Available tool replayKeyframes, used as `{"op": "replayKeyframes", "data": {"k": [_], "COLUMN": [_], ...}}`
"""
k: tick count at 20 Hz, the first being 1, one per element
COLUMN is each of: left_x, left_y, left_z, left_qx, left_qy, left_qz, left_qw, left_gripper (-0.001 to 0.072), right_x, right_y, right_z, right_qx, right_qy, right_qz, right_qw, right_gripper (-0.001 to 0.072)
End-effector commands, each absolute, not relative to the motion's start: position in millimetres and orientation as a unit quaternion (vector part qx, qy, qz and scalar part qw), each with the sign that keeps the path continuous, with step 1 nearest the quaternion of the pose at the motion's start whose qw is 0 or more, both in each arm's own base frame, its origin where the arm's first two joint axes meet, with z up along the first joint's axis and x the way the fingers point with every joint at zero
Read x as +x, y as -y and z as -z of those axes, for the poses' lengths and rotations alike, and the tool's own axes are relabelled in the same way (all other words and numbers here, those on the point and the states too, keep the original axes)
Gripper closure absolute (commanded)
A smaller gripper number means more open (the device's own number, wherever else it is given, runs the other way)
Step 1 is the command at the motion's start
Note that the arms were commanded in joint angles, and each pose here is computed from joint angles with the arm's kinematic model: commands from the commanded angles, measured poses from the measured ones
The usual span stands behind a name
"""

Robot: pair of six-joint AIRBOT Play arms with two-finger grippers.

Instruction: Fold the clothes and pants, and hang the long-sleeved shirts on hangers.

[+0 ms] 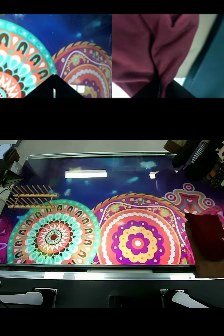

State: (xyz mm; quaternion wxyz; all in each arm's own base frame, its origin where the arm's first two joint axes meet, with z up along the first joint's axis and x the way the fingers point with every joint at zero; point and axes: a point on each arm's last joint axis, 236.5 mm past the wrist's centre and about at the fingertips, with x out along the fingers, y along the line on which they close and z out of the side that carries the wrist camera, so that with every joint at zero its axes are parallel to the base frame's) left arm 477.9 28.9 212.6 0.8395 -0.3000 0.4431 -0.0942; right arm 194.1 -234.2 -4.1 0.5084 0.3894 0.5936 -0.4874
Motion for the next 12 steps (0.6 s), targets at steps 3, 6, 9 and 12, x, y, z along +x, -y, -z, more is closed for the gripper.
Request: {"op": "replayKeyframes", "data": {"k": [3,6,9,12], "left_x": [478,478,478,478], "left_y": [-29,-29,-29,-29], "left_z": [-212,-212,-212,-212], "left_qx": [-0.296,-0.296,-0.296,-0.296], "left_qy": [-0.443,-0.443,-0.443,-0.443], "left_qz": [0.096,0.096,0.096,0.096], "left_qw": [0.841,0.841,0.841,0.841], "left_gripper": [0.0693,0.0693,0.0693,0.0693], "right_x": [161,159,156,149], "right_y": [243,250,250,255], "right_z": [27,25,25,21], "right_qx": [0.333,0.321,0.317,0.301], "right_qy": [-0.622,-0.62,-0.622,-0.626], "right_qz": [0.514,0.521,0.523,0.532], "right_qw": [0.489,0.492,0.489,0.484], "right_gripper": [0.0683,0.0682,0.0682,0.0679]}}
